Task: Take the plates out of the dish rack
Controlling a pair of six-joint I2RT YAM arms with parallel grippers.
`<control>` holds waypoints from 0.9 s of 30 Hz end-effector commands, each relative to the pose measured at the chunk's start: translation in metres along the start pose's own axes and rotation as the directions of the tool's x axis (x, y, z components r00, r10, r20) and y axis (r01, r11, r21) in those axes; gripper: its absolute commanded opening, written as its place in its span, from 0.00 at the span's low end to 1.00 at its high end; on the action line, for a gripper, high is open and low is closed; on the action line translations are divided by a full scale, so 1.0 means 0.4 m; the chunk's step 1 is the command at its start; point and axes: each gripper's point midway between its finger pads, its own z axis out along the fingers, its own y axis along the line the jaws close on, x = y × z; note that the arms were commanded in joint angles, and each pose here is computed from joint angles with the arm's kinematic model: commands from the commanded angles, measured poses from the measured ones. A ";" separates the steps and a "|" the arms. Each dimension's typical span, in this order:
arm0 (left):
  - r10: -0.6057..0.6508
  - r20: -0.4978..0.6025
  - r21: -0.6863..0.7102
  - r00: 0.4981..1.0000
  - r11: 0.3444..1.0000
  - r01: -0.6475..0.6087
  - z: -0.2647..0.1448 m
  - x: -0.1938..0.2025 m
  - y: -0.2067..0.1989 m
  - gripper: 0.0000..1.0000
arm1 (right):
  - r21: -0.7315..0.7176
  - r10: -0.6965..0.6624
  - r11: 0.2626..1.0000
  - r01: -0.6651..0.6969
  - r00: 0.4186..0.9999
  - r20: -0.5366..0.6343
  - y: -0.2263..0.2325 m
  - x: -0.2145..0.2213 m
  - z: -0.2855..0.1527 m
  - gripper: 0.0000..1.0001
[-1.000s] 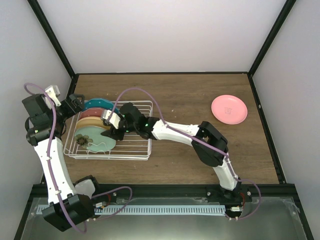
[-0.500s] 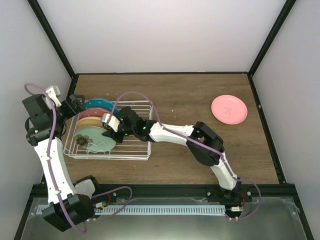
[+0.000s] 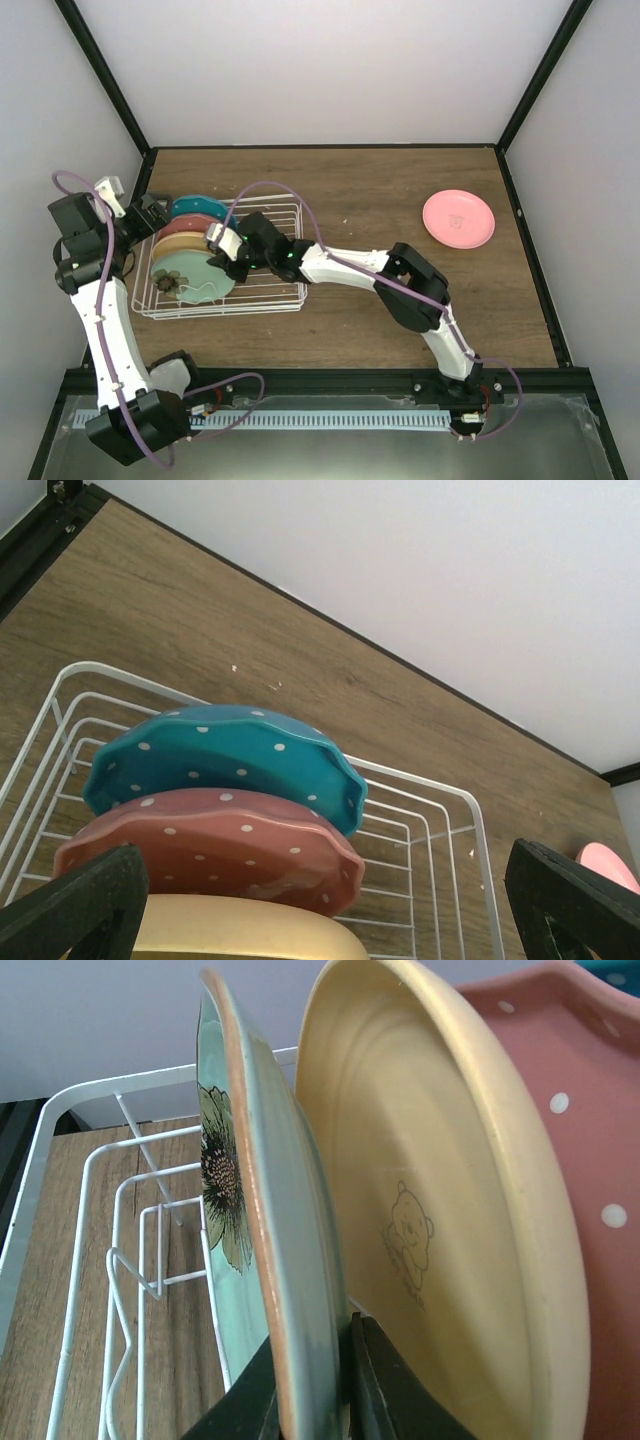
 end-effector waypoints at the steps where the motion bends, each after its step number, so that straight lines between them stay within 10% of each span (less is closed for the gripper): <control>1: 0.007 0.014 0.032 1.000 0.999 -0.007 -0.010 -0.002 -0.020 1.00 | -0.087 -0.007 0.996 0.010 0.999 0.034 0.077 -0.054 -0.038 0.01; 27: -0.010 0.156 0.104 0.988 0.995 -0.006 -0.064 -0.156 -0.108 1.00 | 0.156 -0.181 0.977 0.147 0.956 0.233 0.030 -0.376 -0.288 0.01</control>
